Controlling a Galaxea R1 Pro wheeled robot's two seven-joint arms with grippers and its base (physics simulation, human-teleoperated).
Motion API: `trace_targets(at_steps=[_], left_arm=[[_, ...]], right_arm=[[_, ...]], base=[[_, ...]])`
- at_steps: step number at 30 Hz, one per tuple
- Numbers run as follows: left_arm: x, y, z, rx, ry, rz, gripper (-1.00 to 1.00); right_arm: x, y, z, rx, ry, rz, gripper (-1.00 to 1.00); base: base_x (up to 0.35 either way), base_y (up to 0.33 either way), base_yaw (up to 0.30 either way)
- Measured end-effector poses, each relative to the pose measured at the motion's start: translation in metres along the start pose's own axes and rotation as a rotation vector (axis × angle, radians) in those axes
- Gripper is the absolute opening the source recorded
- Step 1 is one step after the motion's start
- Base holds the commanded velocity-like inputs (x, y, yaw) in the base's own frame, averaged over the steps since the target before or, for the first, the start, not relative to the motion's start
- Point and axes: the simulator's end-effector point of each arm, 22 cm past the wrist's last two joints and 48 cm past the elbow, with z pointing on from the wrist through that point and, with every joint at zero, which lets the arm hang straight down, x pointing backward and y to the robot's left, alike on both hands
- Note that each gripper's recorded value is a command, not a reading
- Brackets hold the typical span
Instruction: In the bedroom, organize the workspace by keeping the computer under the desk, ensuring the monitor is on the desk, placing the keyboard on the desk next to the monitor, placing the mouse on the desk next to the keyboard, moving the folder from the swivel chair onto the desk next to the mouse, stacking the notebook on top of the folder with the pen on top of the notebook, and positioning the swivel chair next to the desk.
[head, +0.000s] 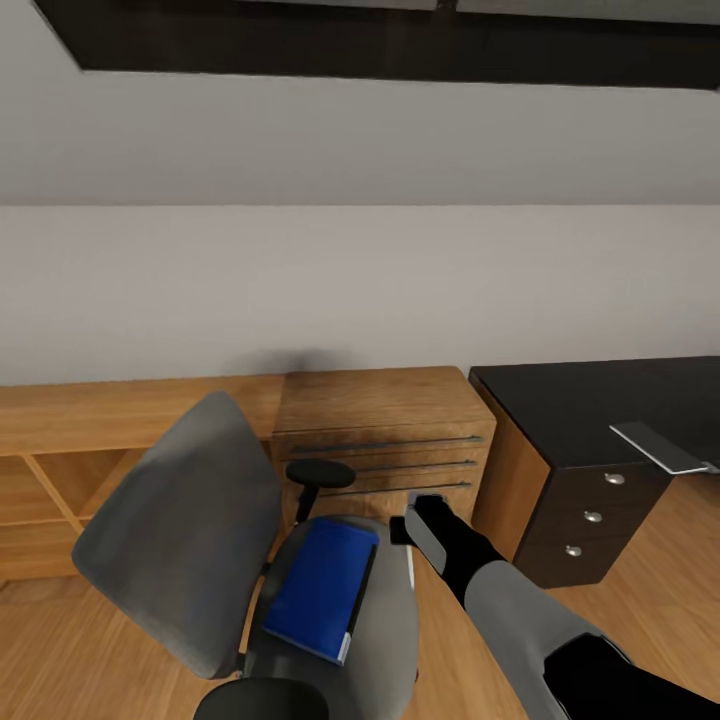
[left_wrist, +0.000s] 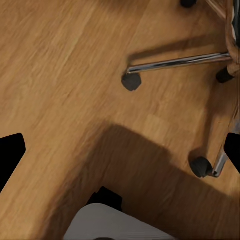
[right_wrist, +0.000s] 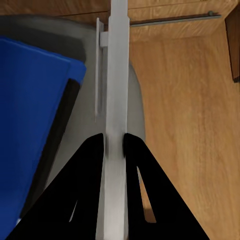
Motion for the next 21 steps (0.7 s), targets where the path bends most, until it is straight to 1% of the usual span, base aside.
trace_targets(at_steps=[3, 9, 13, 21], left_arm=[[0.0009, -0.0013, -0.0001, 0.004, 0.002, 0.004, 1.0], [0.0015, -0.002, -0.0002, 0.006, 0.004, 0.005, 1.0], [0.0021, -0.0013, -0.0003, 0.005, 0.006, 0.005, 1.0], [0.0042, 0.0, -0.0005, 0.001, 0.011, 0.007, 1.0]], right_arm=[[0.0005, -0.0034, 0.0042, 0.009, -0.02, 0.013, -1.0], [0.0002, -0.0045, 0.006, 0.013, -0.032, 0.016, -1.0], [0.0007, -0.0046, 0.0071, 0.014, -0.032, 0.015, -1.0], [0.0038, -0.0044, 0.0103, 0.013, -0.024, 0.014, -1.0]], base=[[0.0, -0.134, 0.0], [0.0, -0.266, 0.024], [0.0, -0.218, 0.164], [-0.014, -0.048, 0.213]])
